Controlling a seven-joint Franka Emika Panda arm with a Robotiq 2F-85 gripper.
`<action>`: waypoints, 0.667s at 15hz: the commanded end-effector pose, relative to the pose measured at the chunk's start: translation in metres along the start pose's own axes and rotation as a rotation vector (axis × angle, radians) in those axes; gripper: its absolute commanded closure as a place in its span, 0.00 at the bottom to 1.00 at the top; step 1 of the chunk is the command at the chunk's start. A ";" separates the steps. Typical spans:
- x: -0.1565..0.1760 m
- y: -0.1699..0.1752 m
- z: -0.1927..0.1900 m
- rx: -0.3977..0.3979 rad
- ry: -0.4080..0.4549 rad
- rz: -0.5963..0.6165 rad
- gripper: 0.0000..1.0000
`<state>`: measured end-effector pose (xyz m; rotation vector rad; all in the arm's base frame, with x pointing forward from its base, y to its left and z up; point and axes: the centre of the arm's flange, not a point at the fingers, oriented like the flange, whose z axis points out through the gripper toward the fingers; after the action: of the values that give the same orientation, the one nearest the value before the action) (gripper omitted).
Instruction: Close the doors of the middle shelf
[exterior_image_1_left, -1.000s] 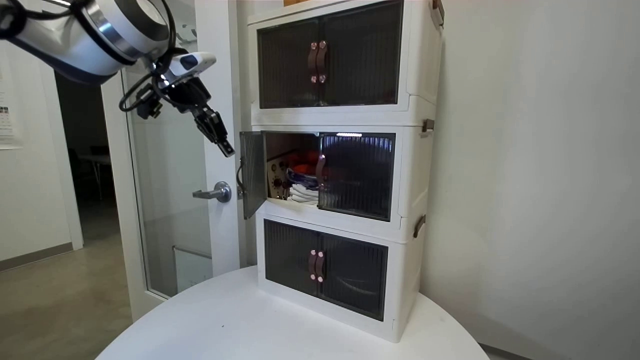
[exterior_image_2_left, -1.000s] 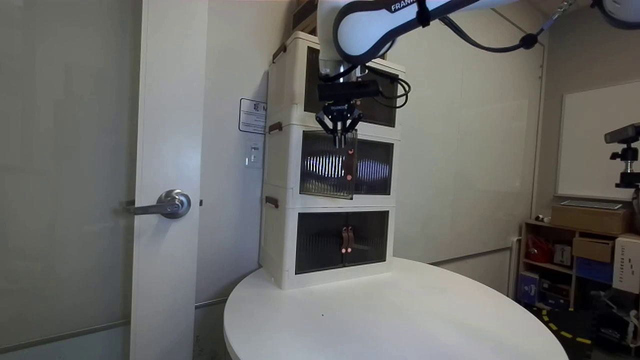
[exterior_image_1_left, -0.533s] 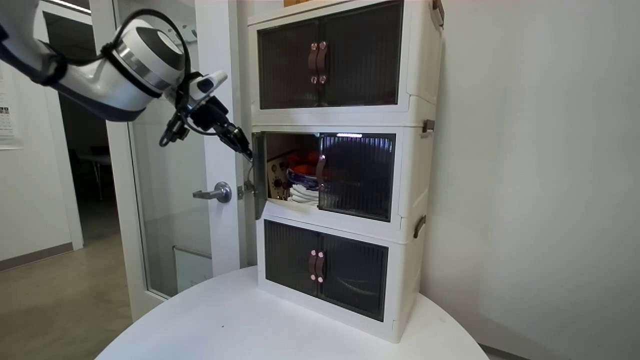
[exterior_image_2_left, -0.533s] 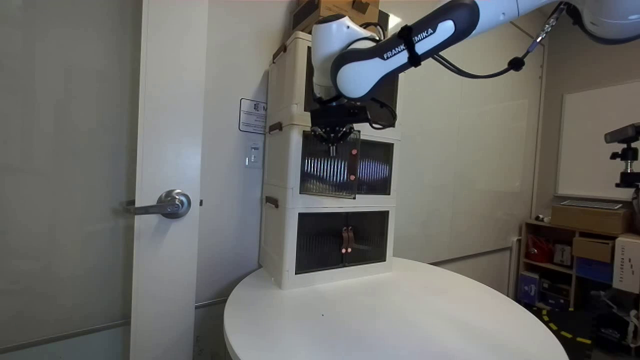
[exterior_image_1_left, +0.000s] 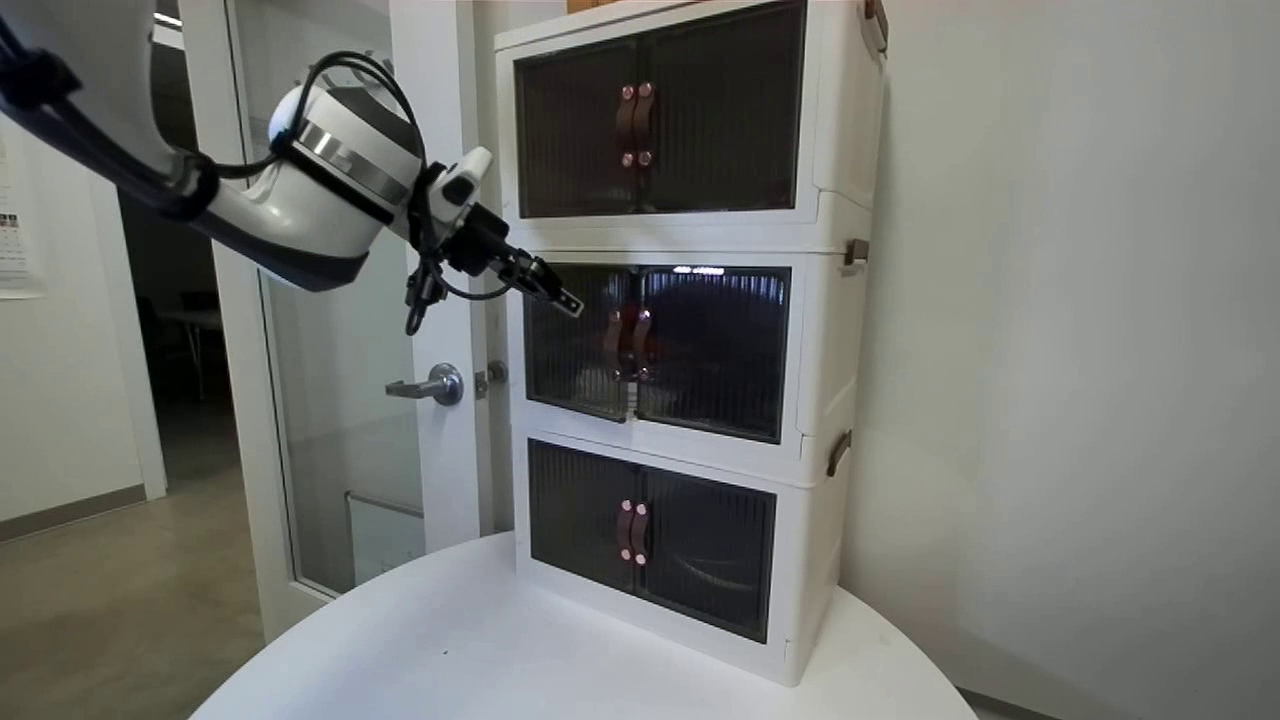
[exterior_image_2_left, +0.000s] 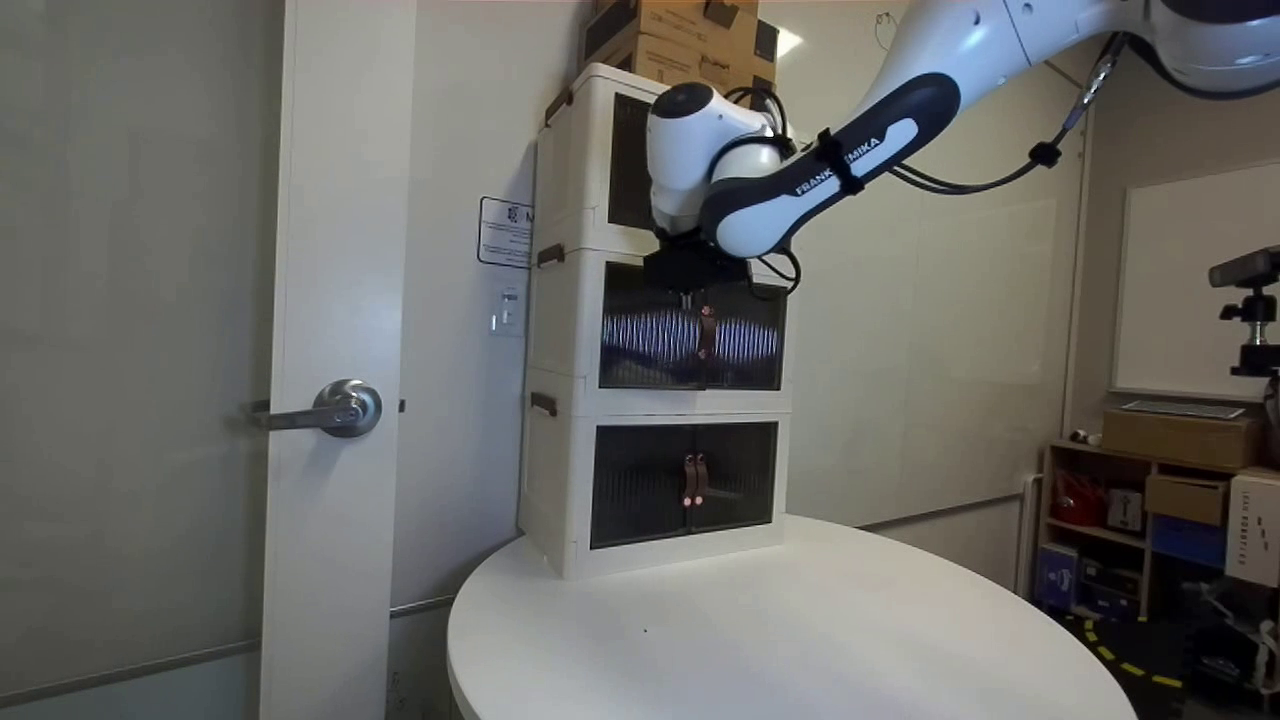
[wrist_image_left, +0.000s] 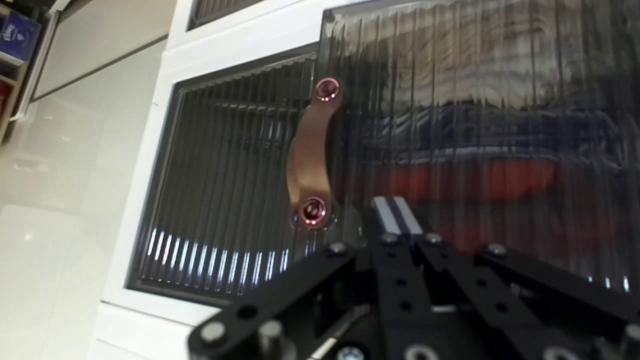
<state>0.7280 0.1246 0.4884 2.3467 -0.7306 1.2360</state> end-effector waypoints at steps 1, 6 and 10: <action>-0.011 0.016 0.007 0.014 0.053 0.035 1.00; -0.018 0.019 0.017 0.026 0.059 0.051 1.00; -0.023 0.022 0.016 0.063 0.085 0.097 1.00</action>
<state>0.7268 0.1076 0.4653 2.3219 -0.7693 1.3266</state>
